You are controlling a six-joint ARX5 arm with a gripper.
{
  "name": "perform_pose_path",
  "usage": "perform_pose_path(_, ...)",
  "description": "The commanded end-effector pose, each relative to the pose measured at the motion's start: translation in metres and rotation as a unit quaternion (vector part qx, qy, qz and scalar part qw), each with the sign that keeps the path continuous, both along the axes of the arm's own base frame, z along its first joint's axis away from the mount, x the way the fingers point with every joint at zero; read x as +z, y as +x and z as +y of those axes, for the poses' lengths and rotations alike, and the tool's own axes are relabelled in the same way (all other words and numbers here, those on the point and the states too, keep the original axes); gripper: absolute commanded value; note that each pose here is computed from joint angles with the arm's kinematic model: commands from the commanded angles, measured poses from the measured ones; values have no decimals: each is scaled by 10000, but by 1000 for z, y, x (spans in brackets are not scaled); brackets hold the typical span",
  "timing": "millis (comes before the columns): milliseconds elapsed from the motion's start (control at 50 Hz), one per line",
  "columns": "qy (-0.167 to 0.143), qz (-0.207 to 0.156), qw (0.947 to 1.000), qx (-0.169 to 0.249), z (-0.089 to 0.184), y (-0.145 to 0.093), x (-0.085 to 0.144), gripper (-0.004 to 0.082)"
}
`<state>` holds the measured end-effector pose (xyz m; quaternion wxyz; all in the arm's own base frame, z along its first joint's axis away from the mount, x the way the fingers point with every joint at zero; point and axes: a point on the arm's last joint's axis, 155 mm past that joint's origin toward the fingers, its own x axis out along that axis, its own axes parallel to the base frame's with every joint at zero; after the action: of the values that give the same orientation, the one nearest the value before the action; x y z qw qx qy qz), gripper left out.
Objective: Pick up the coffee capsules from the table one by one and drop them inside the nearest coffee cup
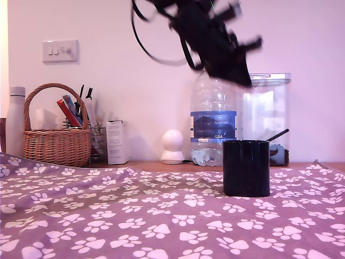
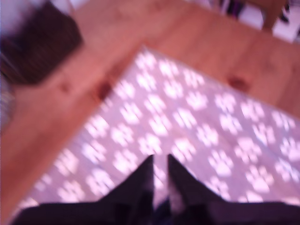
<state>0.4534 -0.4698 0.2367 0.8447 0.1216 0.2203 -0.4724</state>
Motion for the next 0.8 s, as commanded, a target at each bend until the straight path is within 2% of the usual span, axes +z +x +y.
perform_pose_path(0, -293, -227, 9993, -15, 1, -3, 34, -13)
perform_pose_path(160, -572, -413, 9975, -76, -2, -5, 57, -13)
perform_pose_path(320, -789, -524, 9955, -98, -1, -9, 68, -14)
perform_pose_path(460, -1039, -671, 9923, -64, 11, -22, 75, -14)
perform_pose_path(620, -1330, -836, 9876, 72, 39, -39, 72, -17)
perform_pose_path(780, -1336, -855, 9871, 214, 73, -56, 52, -17)
